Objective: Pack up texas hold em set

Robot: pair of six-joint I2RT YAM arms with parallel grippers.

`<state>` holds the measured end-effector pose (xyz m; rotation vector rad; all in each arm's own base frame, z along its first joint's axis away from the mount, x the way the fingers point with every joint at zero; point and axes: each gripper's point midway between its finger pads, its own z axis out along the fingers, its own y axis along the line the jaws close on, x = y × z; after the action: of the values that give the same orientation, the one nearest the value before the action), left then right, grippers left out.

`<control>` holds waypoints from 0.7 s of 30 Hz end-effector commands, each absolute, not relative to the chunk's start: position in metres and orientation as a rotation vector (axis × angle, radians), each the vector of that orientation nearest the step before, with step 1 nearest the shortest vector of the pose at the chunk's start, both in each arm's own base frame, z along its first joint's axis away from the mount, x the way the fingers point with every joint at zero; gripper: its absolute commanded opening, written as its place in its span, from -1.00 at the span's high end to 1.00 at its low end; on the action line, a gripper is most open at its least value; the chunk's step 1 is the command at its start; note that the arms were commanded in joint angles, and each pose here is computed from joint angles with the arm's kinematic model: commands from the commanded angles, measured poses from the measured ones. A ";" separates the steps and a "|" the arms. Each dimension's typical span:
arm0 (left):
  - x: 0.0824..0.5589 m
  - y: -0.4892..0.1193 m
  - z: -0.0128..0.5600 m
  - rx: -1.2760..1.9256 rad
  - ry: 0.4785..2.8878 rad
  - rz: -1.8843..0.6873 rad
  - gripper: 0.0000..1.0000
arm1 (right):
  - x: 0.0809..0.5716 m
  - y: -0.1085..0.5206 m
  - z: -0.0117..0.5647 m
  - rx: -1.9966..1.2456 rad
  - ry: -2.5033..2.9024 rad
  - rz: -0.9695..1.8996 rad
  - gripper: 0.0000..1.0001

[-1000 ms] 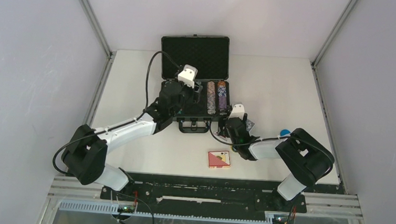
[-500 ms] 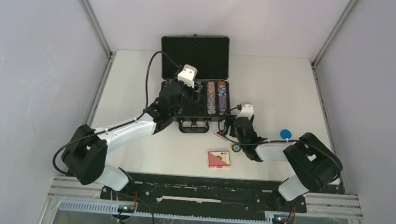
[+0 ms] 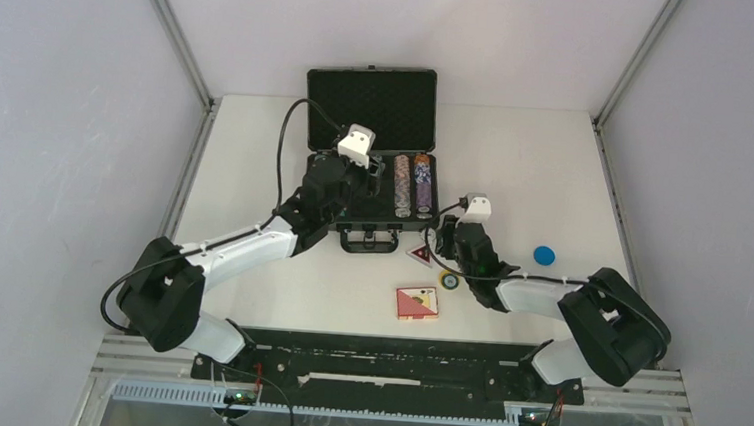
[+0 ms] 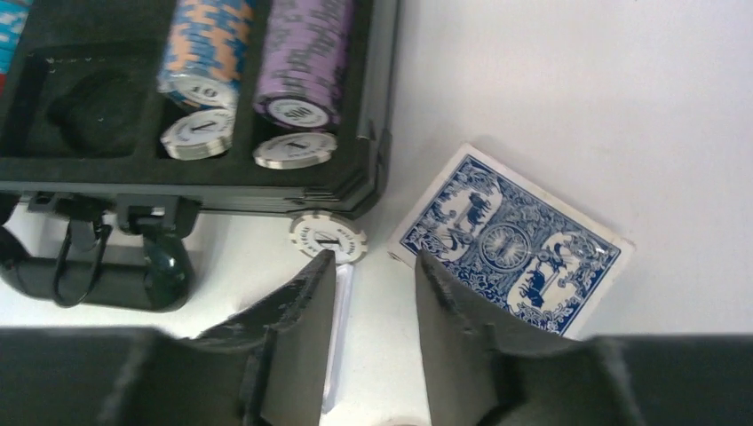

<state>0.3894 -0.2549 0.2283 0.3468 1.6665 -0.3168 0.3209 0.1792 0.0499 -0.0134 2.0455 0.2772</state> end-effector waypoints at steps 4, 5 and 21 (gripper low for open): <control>0.383 -0.253 0.256 0.308 1.587 -0.364 -0.17 | 0.315 0.184 0.069 0.019 2.004 0.317 0.78; 0.383 -0.253 0.257 0.307 1.583 -0.367 -0.17 | 0.313 0.183 0.065 0.022 2.015 0.315 0.93; 0.383 -0.251 0.256 0.311 1.580 -0.360 -0.17 | 0.314 0.158 0.015 0.223 2.112 0.405 1.00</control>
<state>0.3876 -0.2534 0.2440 0.3298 1.6271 -0.3319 0.3047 0.1590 0.0090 0.1547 2.1451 0.3513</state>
